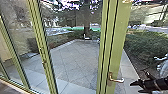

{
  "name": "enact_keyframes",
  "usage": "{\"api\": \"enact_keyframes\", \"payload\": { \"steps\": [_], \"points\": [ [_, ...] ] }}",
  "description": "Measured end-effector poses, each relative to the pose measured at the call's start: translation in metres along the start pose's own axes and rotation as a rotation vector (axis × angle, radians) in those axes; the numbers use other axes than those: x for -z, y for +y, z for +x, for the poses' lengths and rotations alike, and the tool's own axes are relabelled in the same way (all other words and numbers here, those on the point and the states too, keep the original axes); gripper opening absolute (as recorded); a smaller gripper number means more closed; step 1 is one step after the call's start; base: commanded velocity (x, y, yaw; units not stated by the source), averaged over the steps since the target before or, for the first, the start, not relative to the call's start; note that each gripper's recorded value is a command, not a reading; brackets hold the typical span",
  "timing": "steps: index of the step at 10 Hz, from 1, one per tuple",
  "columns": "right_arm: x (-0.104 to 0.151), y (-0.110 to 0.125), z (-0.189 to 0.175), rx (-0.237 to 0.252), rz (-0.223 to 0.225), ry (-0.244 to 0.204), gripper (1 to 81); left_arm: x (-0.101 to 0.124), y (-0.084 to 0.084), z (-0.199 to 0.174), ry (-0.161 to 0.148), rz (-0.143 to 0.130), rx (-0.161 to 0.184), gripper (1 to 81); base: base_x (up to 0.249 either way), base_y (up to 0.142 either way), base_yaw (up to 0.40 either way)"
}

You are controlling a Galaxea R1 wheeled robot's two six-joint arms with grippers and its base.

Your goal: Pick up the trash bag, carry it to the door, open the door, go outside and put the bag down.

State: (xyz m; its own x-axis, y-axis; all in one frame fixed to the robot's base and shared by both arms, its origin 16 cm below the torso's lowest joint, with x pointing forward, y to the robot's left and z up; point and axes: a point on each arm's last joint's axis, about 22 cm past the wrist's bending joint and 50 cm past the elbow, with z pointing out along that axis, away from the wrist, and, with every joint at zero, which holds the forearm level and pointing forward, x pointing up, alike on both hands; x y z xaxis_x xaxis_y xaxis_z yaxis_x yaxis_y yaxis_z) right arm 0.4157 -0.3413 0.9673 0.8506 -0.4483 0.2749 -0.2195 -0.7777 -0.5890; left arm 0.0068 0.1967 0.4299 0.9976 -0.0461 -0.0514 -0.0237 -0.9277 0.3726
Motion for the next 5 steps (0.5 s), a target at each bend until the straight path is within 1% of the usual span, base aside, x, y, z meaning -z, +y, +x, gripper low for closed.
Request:
{"api": "enact_keyframes", "payload": {
  "steps": [3,5],
  "points": [
    [-0.017,-0.019,0.026,-0.054,0.015,0.022,81.1,0.000,0.000,0.000,-0.002,0.000,0.001,1.0,0.000,0.000,0.000],
    [-0.027,-0.024,0.040,-0.084,0.012,0.033,81.1,0.000,-0.001,0.000,-0.001,0.002,0.001,1.0,0.000,0.000,0.000]
  ]
}}
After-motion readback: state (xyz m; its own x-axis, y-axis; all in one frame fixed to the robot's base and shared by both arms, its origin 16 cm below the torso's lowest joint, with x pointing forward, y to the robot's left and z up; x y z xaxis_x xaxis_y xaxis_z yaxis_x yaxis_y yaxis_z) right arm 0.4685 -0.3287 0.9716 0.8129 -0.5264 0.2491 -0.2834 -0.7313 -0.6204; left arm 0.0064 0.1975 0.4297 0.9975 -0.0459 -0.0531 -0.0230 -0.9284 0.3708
